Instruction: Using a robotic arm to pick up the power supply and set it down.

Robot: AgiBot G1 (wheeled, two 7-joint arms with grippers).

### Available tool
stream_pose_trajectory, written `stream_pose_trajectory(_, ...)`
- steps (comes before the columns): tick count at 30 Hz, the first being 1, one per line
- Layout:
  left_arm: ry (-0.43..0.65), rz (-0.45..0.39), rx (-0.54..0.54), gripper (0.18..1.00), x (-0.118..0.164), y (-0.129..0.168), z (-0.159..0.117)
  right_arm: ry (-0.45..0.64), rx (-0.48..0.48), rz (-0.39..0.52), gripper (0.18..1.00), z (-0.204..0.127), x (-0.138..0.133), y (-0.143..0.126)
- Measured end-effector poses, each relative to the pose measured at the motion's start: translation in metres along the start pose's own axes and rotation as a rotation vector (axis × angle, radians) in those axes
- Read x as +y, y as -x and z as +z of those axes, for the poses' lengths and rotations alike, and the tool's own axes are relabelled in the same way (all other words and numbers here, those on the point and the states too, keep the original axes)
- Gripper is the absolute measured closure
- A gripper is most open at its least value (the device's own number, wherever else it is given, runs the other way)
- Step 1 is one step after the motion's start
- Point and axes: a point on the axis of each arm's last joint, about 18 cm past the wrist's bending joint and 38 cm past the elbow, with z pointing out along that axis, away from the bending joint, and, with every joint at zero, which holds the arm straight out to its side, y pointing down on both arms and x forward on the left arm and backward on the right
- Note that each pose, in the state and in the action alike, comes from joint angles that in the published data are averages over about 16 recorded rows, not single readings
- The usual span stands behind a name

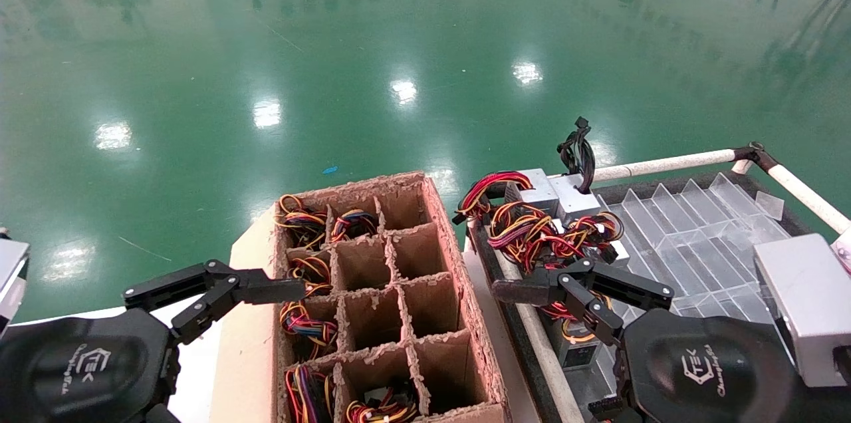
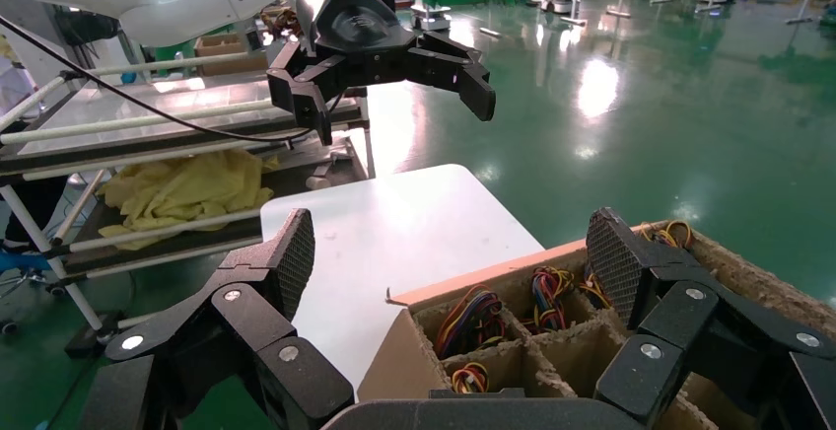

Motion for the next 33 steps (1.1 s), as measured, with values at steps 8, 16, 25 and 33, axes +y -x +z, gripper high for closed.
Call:
stream_pose_trajectory(8, 0.0, 0.0, 0.0, 0.184, 0.0, 0.0, 0.0, 0.0, 0.0, 0.0, 0.179, 0.0, 0.0, 0.0)
stream_pose_trajectory(16, 0.0, 0.0, 0.0, 0.184, 0.0, 0.0, 0.0, 0.0, 0.0, 0.0, 0.179, 0.0, 0.0, 0.0)
stream_pose_trajectory(25, 0.0, 0.0, 0.0, 0.192, 0.0, 0.0, 0.0, 0.0, 0.0, 0.0, 0.179, 0.0, 0.0, 0.0)
stream_pose_trajectory(33, 0.0, 0.0, 0.0, 0.235, 0.0, 0.0, 0.0, 0.0, 0.0, 0.0, 0.179, 0.0, 0.0, 0.0)
